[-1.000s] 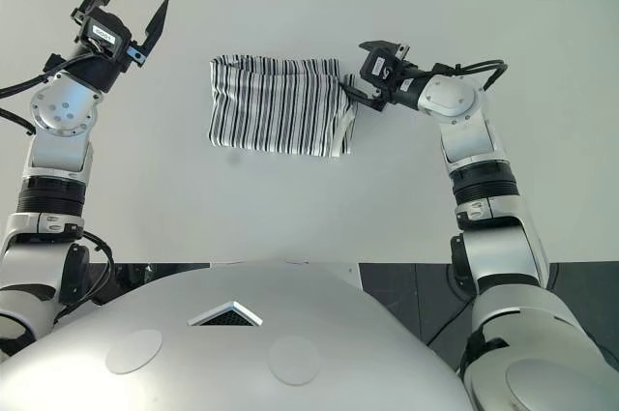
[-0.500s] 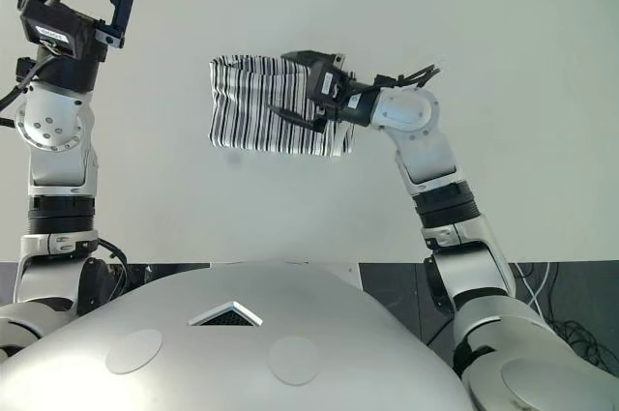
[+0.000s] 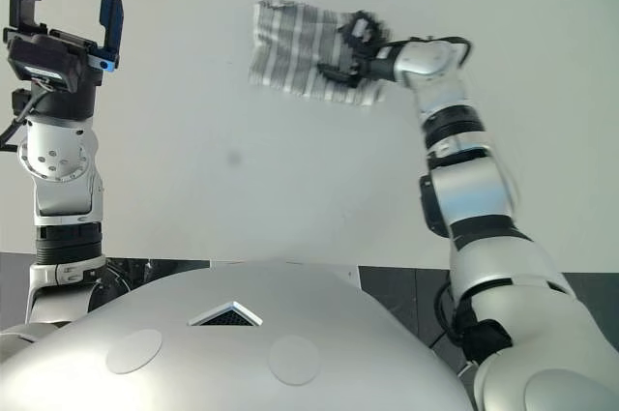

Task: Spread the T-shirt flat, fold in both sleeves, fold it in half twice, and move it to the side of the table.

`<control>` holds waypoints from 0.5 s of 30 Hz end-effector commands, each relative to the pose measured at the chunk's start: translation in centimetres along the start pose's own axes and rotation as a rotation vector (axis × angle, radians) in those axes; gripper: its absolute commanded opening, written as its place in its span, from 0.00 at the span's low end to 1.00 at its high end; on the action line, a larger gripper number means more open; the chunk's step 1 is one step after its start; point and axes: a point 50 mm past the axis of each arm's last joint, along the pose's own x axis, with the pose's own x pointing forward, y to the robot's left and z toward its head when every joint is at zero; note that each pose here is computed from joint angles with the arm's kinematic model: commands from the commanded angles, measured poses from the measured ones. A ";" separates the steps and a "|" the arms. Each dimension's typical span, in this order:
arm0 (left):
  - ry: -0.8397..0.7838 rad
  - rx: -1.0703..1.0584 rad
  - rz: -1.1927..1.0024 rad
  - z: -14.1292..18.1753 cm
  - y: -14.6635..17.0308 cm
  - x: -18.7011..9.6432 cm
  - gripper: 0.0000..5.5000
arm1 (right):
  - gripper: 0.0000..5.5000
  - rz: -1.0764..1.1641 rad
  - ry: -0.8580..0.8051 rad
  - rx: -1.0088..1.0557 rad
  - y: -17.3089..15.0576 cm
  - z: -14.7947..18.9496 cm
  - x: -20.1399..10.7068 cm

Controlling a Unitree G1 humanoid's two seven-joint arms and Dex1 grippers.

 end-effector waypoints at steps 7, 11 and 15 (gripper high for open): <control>0.026 0.056 0.028 0.2 0.4 -0.5 0.53 | 0.73 -0.588 0.362 0.557 -1.6 -12.9 -9.2; 0.032 0.068 0.039 0.4 0.5 -0.9 0.53 | 0.73 -0.634 0.338 0.617 -1.6 -12.5 -8.6; 0.037 0.072 0.046 0.5 0.5 -1.1 0.53 | 0.73 -0.755 0.256 0.812 -1.8 -12.4 -8.5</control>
